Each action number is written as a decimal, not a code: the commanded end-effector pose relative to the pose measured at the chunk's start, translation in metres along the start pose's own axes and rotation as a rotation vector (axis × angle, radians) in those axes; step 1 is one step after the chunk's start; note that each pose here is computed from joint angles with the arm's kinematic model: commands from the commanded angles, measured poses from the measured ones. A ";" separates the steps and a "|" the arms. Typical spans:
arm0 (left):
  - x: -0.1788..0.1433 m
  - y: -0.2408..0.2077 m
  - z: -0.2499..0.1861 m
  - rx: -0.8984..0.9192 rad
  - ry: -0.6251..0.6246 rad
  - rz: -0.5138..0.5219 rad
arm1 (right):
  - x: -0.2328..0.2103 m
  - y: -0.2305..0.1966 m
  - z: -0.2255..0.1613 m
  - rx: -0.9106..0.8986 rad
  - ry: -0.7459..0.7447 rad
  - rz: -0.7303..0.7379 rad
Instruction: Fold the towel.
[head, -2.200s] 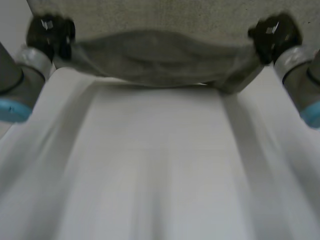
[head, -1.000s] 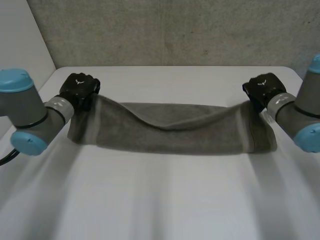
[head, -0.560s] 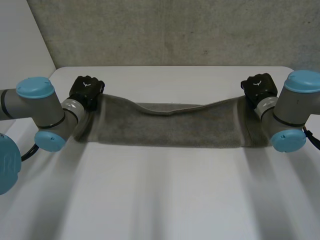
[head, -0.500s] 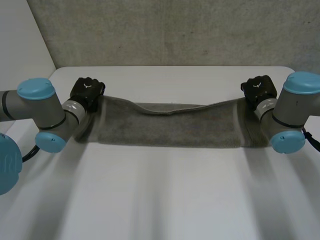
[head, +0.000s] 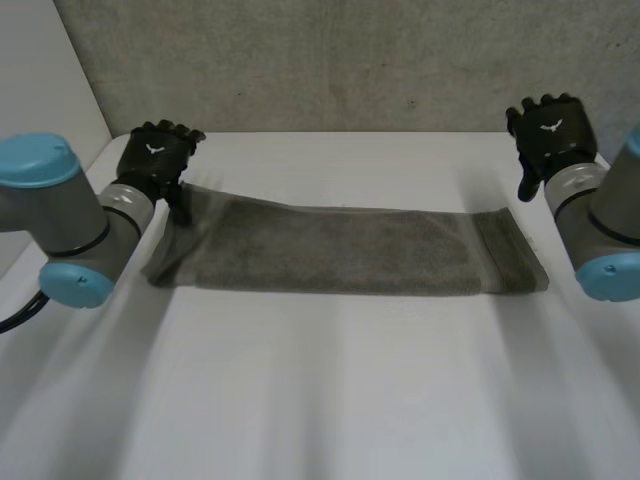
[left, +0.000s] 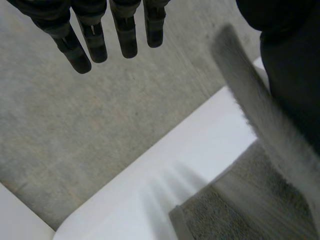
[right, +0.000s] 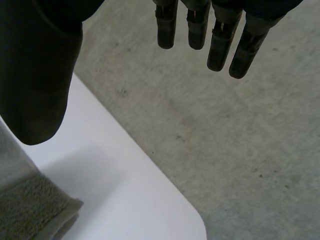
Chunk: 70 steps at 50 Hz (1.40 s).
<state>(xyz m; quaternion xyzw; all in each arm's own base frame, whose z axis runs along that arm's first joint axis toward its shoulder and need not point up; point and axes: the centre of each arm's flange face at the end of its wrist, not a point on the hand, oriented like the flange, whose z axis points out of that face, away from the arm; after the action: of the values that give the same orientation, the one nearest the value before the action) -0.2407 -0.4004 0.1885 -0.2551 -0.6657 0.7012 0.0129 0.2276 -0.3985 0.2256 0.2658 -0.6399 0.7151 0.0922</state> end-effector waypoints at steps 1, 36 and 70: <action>-0.003 -0.007 -0.028 0.025 -0.006 -0.031 | 0.002 -0.010 -0.040 -0.048 -0.059 0.038; 0.025 0.030 -0.056 -0.059 0.158 -0.057 | -0.004 0.060 -0.064 -0.251 -0.206 0.086; -0.007 0.079 0.003 -0.117 -0.018 0.058 | -0.008 0.066 -0.065 -0.267 -0.217 0.087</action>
<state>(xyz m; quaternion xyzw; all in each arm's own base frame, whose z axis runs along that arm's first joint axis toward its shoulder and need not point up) -0.2304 -0.3997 0.1140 -0.2966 -0.6926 0.6564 0.0389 0.1859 -0.3449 0.1635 0.2992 -0.7448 0.5959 0.0257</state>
